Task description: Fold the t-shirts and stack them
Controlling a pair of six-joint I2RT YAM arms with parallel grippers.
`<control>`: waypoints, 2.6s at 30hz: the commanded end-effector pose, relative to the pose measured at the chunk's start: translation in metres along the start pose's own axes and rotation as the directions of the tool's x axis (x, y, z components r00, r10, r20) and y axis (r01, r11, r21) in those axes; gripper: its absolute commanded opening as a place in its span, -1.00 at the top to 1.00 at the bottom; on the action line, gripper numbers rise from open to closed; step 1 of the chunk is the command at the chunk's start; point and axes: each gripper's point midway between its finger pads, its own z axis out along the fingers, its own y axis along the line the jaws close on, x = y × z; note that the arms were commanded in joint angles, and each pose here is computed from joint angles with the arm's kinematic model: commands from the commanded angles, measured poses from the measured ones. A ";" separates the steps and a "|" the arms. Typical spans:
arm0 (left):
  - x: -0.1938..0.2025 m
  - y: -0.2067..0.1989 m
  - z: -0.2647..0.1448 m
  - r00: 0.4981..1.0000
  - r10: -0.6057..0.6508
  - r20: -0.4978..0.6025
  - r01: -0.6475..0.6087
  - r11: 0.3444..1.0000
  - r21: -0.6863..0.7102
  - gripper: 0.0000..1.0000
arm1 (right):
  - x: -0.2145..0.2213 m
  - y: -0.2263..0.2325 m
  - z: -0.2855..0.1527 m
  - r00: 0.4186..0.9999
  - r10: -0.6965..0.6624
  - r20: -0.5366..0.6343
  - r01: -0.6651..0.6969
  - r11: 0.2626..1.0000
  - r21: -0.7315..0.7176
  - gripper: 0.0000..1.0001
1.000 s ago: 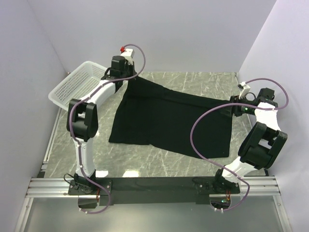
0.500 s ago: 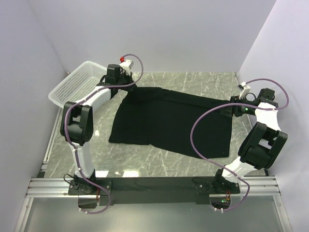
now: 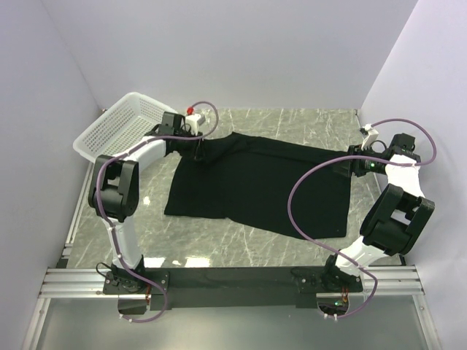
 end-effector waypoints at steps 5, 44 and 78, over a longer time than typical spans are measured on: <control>0.031 -0.029 -0.023 0.999 0.004 -0.055 0.002 0.995 0.102 -0.04 | -0.013 0.000 -0.007 0.999 -0.039 0.033 0.039 0.999 0.009 -0.14; -0.094 -0.001 0.004 0.966 -0.185 0.181 0.215 0.963 -0.163 -0.19 | -0.007 0.000 -0.003 0.999 -0.018 0.033 0.018 1.000 0.001 -0.14; -0.087 -0.020 0.011 0.995 -0.013 0.103 0.044 0.949 -0.311 0.99 | -0.013 0.006 -0.009 0.998 -0.033 0.050 0.033 0.999 -0.004 -0.14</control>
